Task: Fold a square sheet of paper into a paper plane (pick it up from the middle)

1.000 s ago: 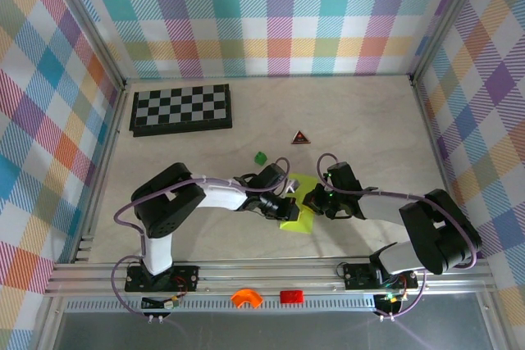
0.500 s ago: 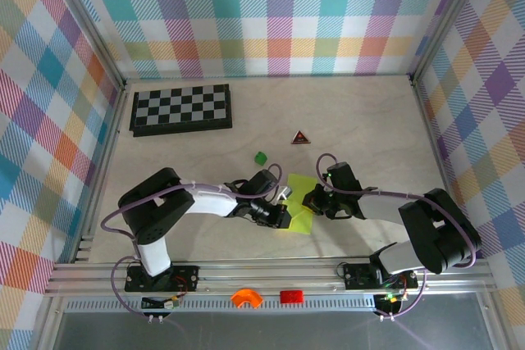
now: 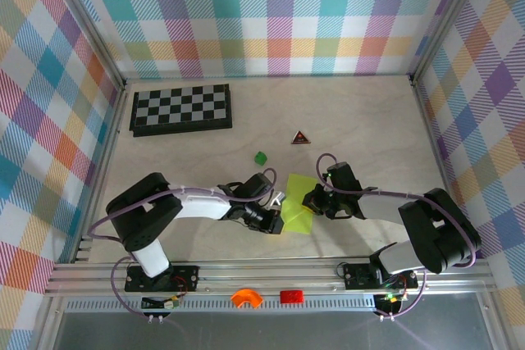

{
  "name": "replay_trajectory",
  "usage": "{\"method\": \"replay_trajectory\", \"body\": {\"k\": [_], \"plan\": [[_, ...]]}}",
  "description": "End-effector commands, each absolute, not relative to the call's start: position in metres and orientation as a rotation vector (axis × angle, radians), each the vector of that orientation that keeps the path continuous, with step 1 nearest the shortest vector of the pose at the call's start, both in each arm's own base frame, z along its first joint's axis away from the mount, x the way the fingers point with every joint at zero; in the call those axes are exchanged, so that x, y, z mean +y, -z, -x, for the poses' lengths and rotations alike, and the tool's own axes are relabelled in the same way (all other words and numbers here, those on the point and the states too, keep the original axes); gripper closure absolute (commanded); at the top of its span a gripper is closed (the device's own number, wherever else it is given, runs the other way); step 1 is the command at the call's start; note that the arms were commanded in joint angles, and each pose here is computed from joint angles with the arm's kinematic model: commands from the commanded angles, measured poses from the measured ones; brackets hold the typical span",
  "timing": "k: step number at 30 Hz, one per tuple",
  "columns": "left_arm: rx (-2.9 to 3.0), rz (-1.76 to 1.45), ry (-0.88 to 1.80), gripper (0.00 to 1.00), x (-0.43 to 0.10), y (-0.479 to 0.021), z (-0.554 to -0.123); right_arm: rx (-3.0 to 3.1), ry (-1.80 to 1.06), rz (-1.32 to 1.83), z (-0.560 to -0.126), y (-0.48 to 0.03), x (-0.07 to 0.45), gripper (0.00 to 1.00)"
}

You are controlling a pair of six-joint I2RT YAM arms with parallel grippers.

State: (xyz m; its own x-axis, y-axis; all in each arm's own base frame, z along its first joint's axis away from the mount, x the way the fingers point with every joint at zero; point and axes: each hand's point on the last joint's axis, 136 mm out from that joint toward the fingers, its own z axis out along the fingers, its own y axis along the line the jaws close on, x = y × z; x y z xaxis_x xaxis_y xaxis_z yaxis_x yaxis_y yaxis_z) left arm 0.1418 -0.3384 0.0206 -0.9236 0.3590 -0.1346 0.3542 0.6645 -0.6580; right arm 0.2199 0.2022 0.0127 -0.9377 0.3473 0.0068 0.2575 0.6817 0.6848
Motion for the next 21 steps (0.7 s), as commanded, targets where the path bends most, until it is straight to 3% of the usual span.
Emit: {"method": "replay_trajectory", "body": {"k": [1,6,10,21], "plan": [[-2.878,0.591,-1.222,0.88,-0.345,-0.044,-0.146,2.889,-0.876,-0.613,-0.199,0.023,0.174,1.0],[-2.957,0.556,-1.308,0.88,-0.361,-0.06,-0.176,2.884,-0.885,-0.615,-0.2,0.022,0.175,1.0],[-2.983,0.517,-1.193,0.91,-0.362,-0.035,-0.186,2.88,-0.9,-0.607,-0.2,0.021,0.176,1.0],[-2.966,0.485,-0.967,0.94,-0.331,0.017,-0.161,2.772,-1.089,-0.505,-0.222,-0.02,0.202,0.95]]}}
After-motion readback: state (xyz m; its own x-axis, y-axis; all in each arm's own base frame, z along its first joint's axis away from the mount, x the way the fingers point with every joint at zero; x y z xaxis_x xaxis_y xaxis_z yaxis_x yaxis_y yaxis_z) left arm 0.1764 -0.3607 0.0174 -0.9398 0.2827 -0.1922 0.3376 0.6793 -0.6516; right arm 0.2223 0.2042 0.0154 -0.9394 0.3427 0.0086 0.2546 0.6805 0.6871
